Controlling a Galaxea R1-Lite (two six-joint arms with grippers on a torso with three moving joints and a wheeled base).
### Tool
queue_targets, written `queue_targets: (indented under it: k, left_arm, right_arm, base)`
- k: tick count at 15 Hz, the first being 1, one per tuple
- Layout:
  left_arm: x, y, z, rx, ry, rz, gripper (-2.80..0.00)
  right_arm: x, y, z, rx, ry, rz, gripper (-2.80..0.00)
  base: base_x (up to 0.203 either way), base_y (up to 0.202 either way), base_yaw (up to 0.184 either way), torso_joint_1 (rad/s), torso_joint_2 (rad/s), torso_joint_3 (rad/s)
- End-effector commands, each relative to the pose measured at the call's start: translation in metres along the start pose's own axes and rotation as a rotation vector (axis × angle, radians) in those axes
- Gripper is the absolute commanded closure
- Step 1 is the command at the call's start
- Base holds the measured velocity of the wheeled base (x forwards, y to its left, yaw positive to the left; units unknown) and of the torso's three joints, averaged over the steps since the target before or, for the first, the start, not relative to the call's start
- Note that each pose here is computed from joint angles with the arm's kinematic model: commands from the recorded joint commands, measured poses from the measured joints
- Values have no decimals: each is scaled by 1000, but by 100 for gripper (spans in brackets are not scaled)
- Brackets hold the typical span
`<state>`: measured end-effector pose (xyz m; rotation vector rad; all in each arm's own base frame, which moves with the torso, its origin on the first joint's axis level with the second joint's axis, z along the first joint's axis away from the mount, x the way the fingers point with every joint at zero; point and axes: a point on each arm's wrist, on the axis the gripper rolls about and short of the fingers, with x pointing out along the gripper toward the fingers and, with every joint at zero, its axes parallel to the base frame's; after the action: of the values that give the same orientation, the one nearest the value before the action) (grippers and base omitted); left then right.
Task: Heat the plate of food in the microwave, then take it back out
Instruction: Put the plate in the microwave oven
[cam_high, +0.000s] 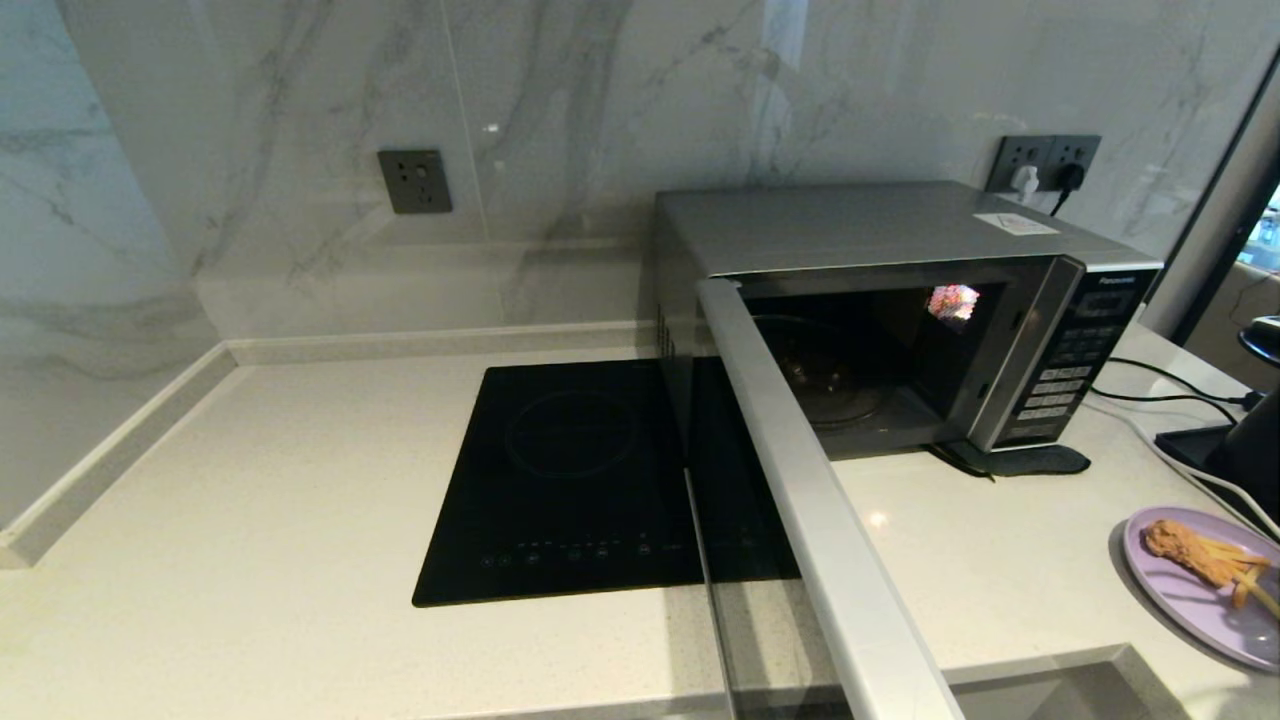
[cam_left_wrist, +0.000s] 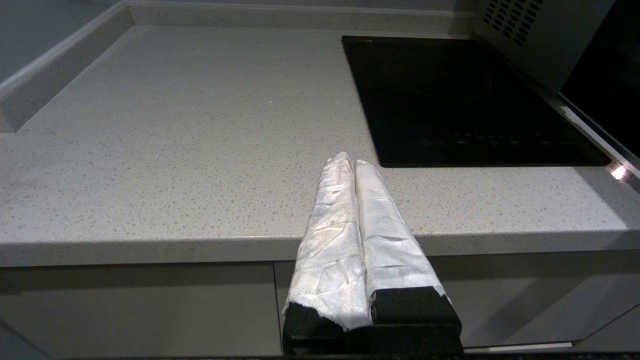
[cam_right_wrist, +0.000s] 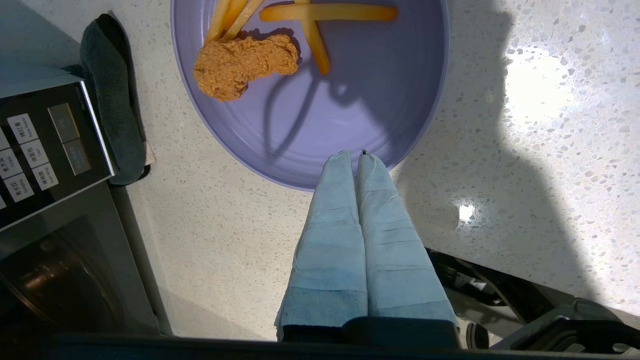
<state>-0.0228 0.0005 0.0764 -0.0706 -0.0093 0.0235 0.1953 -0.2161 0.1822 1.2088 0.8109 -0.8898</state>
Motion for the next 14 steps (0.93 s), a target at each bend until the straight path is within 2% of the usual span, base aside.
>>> queue_targets:
  k: [1, 9, 10, 14]
  left_arm:
    - [0, 0, 0, 0, 1, 1, 0]
    - [0, 0, 0, -1, 1, 1, 0]
    - [0, 0, 0, 0, 1, 1, 0]
    - [0, 0, 0, 0, 1, 1, 0]
  right_arm:
    - [5, 0, 1, -8, 11, -14, 0]
    - [19, -3, 4, -10, 26, -69, 0]
    - [21, -4, 5, -15, 17, -92, -280]
    - [25, -5, 6, -37, 27, -104, -280]
  base:
    - [0, 0, 0, 0, 0, 0]
    - [0, 0, 0, 0, 0, 0]
    - [0, 0, 0, 0, 0, 0]
    - [0, 0, 0, 0, 0, 0]
